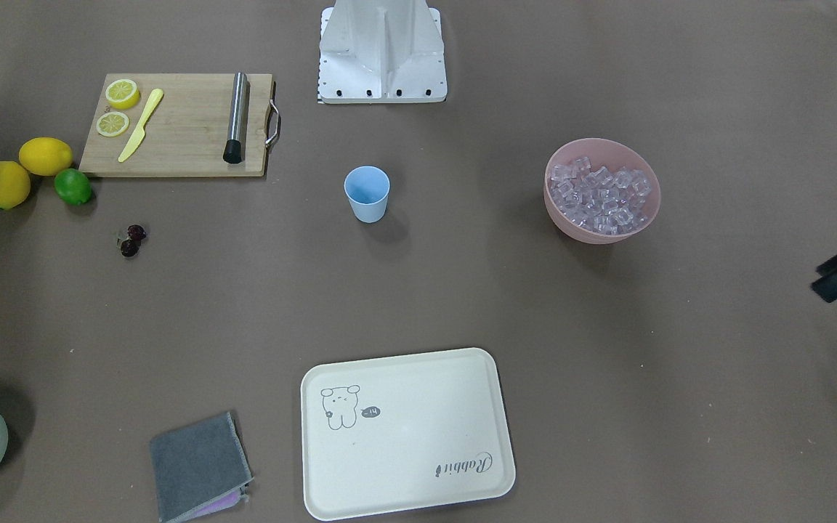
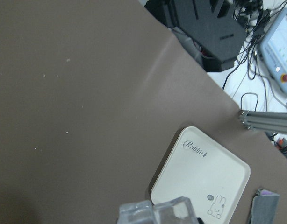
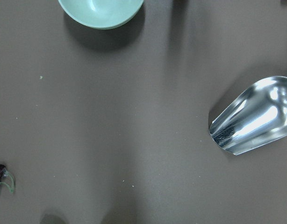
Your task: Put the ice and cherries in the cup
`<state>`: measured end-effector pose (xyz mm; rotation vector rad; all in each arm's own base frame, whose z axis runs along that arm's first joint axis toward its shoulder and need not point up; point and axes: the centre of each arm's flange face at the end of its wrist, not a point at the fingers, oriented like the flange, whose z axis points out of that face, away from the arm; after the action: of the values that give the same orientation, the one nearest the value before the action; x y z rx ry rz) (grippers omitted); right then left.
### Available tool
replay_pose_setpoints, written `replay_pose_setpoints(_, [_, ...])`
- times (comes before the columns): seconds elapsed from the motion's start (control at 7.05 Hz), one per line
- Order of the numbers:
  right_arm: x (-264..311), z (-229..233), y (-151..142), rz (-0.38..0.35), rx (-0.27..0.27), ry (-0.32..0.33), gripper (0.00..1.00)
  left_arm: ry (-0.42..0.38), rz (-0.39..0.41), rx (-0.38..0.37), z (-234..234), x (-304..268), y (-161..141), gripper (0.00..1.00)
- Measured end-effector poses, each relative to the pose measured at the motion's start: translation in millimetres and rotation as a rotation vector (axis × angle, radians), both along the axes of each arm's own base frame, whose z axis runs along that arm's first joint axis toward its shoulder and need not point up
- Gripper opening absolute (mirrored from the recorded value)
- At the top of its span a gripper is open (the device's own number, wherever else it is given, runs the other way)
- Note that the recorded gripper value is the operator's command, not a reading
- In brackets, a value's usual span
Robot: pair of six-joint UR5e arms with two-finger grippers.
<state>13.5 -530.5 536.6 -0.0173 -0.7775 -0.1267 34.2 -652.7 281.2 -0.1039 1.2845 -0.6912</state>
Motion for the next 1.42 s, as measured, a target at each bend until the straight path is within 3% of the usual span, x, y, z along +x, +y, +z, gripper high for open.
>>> replay_pose_setpoints(0.28, [-1.1,-0.2,0.0,-0.001,-0.001,-0.004,1.0,0.019,-0.017,0.019,-7.4,-21.2,2.2,0.0])
replay_pose_setpoints(0.43, [-1.5,-0.4,0.0,-0.001,-0.001,-0.006,1.0,0.021,0.014,0.033,-13.3,-2.2,6.6,0.0])
replay_pose_setpoints(0.71, [-2.4,-1.9,0.1,-0.001,-0.001,-0.02,1.0,0.017,0.188,0.054,-25.9,124.0,35.7,0.0])
replay_pose_setpoints(1.14, [-2.8,-2.3,0.2,-0.001,-0.002,-0.025,1.0,0.002,0.44,0.013,-40.0,329.1,123.9,0.0])
replay_pose_setpoints(1.42, [-5.2,-1.5,0.0,-0.007,-0.003,-0.024,1.0,-0.004,0.511,0.041,-63.3,426.3,191.0,0.0])
